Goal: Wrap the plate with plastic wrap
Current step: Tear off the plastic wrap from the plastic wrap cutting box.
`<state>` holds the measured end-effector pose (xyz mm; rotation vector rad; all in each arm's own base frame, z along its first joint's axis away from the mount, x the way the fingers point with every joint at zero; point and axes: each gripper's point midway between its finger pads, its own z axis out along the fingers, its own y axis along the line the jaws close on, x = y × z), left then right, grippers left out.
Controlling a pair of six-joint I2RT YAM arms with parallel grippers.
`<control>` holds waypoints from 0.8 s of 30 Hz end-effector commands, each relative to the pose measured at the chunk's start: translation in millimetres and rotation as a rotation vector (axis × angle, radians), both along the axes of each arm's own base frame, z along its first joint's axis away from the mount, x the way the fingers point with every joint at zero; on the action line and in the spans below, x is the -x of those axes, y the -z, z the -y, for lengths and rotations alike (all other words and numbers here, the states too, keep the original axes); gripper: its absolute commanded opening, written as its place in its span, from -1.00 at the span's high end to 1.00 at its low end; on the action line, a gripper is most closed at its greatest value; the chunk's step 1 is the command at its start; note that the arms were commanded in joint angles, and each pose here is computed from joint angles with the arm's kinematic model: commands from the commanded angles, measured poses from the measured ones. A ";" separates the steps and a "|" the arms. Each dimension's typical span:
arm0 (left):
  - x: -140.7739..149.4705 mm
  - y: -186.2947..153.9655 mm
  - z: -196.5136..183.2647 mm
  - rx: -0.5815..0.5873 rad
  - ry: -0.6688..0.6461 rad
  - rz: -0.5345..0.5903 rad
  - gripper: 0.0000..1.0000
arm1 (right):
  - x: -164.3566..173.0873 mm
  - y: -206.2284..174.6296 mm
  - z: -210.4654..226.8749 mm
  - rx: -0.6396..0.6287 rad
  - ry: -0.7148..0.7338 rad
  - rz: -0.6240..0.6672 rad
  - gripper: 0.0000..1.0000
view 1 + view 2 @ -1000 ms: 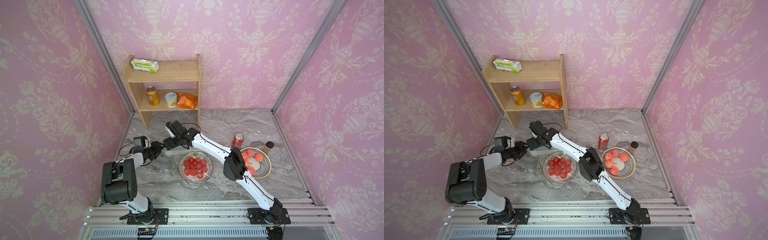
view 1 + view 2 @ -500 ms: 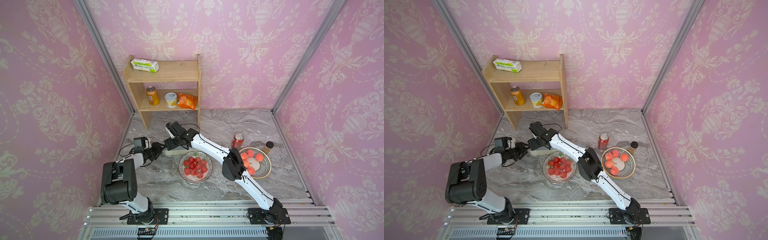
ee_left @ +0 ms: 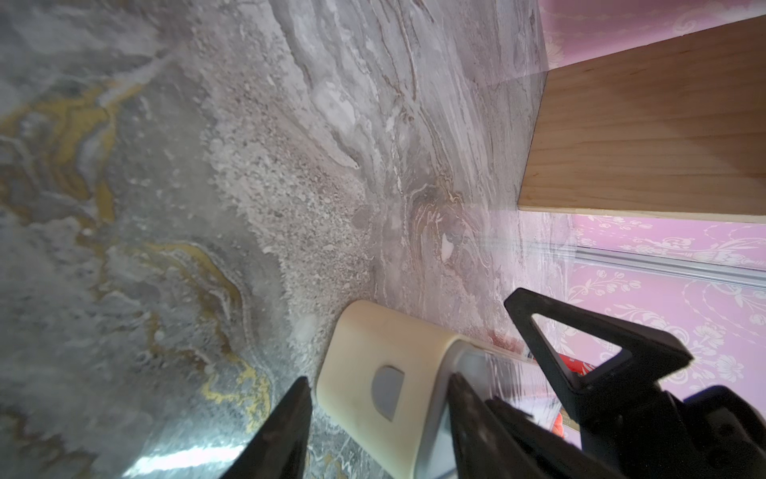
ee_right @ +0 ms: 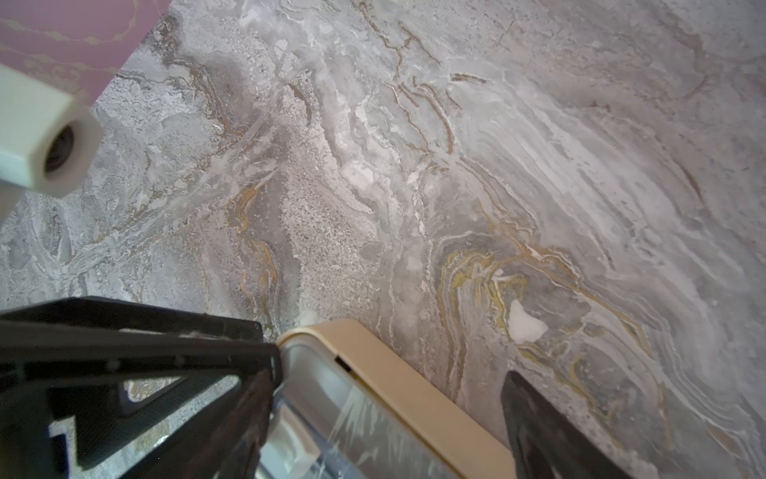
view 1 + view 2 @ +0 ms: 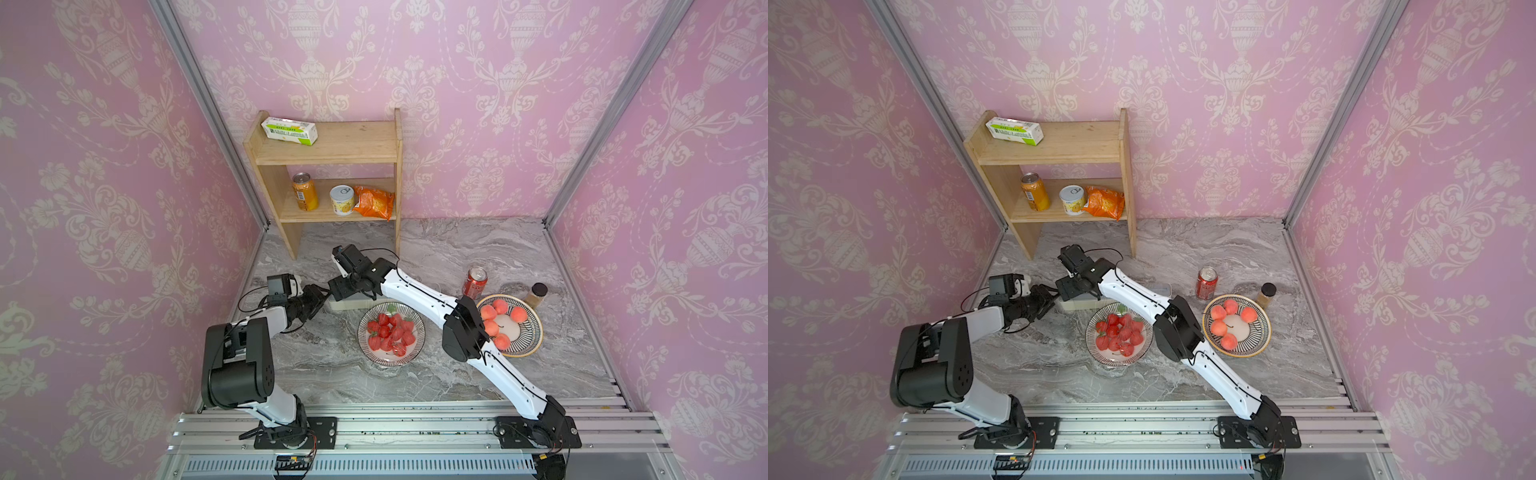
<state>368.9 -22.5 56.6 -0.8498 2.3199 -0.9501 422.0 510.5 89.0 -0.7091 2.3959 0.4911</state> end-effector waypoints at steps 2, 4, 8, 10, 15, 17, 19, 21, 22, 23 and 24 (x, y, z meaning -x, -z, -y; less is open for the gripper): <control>24.7 33.9 -5.6 -0.038 -0.018 -0.143 -0.08 | 3.8 14.4 6.2 0.052 0.027 -0.019 -0.75; 25.1 35.3 -6.0 -0.043 -0.019 -0.149 -0.08 | 3.5 14.6 8.5 0.063 0.032 -0.016 -0.76; 27.8 39.4 -7.6 -0.054 -0.022 -0.165 -0.09 | 4.0 12.4 16.3 0.094 0.037 -0.009 -0.76; 28.5 40.5 -9.0 -0.063 -0.025 -0.170 -0.09 | 4.4 10.3 20.9 0.105 0.042 -0.001 -0.75; 29.1 43.1 -10.5 -0.070 -0.028 -0.179 -0.09 | 5.0 2.3 27.5 0.112 0.042 0.021 -0.49; 29.3 43.9 -10.7 -0.071 -0.030 -0.182 -0.09 | 5.6 0.6 29.8 0.122 0.040 0.024 -0.48; 30.0 45.6 -11.4 -0.075 -0.032 -0.186 -0.09 | 6.9 2.0 32.4 0.135 0.038 0.021 -0.45; 30.4 47.0 -12.4 -0.079 -0.036 -0.191 -0.09 | 7.1 0.3 33.9 0.139 0.037 0.026 -0.41; 30.6 47.6 -12.6 -0.080 -0.036 -0.193 -0.09 | 7.1 0.2 34.4 0.141 0.037 0.028 -0.38; 31.1 48.3 -12.9 -0.082 -0.038 -0.197 -0.09 | 7.1 -0.7 35.0 0.142 0.036 0.031 -0.37; 31.3 49.0 -13.3 -0.084 -0.038 -0.198 -0.09 | 7.3 -0.7 35.8 0.145 0.037 0.033 -0.37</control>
